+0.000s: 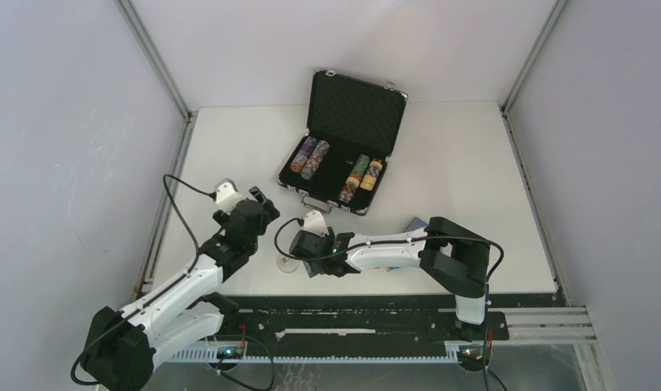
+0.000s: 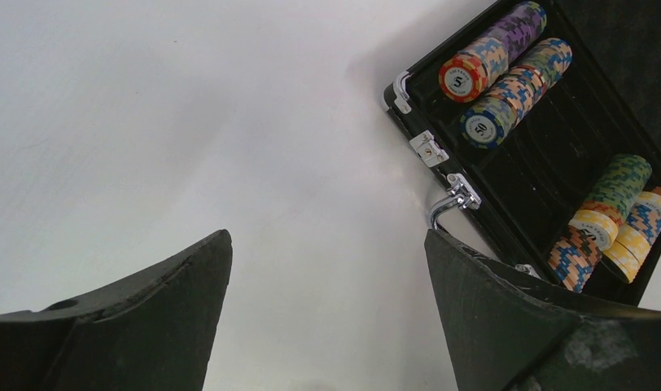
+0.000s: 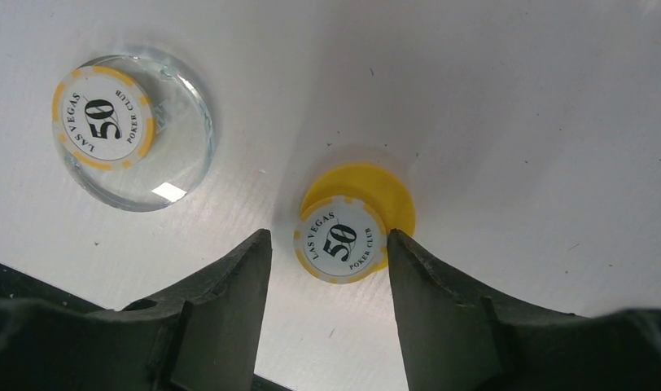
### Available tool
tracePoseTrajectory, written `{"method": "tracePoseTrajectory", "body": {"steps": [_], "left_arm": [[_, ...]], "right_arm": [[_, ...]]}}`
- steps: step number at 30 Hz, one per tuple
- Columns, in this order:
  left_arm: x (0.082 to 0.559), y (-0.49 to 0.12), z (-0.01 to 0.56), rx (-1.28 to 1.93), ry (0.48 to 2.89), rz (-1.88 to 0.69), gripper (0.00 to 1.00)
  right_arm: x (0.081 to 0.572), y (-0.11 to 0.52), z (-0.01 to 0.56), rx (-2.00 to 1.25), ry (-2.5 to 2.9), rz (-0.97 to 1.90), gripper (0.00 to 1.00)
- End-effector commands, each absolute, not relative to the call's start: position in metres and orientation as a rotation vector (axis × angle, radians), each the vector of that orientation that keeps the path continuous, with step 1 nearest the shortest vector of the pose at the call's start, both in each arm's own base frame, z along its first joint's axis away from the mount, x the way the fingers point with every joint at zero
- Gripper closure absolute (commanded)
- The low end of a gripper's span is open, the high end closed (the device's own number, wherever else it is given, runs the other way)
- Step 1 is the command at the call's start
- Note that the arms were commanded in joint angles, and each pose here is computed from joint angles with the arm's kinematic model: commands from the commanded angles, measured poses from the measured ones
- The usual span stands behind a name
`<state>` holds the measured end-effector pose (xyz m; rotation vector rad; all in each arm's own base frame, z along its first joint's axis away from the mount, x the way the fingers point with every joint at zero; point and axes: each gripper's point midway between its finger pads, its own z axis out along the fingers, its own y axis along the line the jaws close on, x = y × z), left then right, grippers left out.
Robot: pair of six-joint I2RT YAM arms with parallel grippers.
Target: Pack up texas hold em set
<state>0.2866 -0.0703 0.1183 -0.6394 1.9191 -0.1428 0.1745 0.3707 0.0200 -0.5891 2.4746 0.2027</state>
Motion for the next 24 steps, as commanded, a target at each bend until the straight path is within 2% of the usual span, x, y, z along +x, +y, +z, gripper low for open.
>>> {"method": "tracePoseTrajectory", "body": {"steps": [1, 5, 10, 24], "left_arm": [[0.291, -0.075, 0.129, -0.631, 1.900, -0.169, 0.07], [0.291, -0.075, 0.129, -0.631, 1.899, -0.170, 0.07], [0.291, -0.075, 0.129, -0.631, 1.902, -0.171, 0.07], [0.292, -0.077, 0.128, -0.628, 1.907, -0.174, 0.07]], "right_arm": [[0.176, 0.382, 0.033, -0.565, 2.449, 0.219, 0.37], [0.177, 0.376, 0.026, -0.572, 2.458, 0.160, 0.34], [0.176, 0.374, 0.023, -0.580, 2.460, 0.145, 0.34], [0.179, 0.377, 0.024, -0.573, 2.451, 0.129, 0.48]]}}
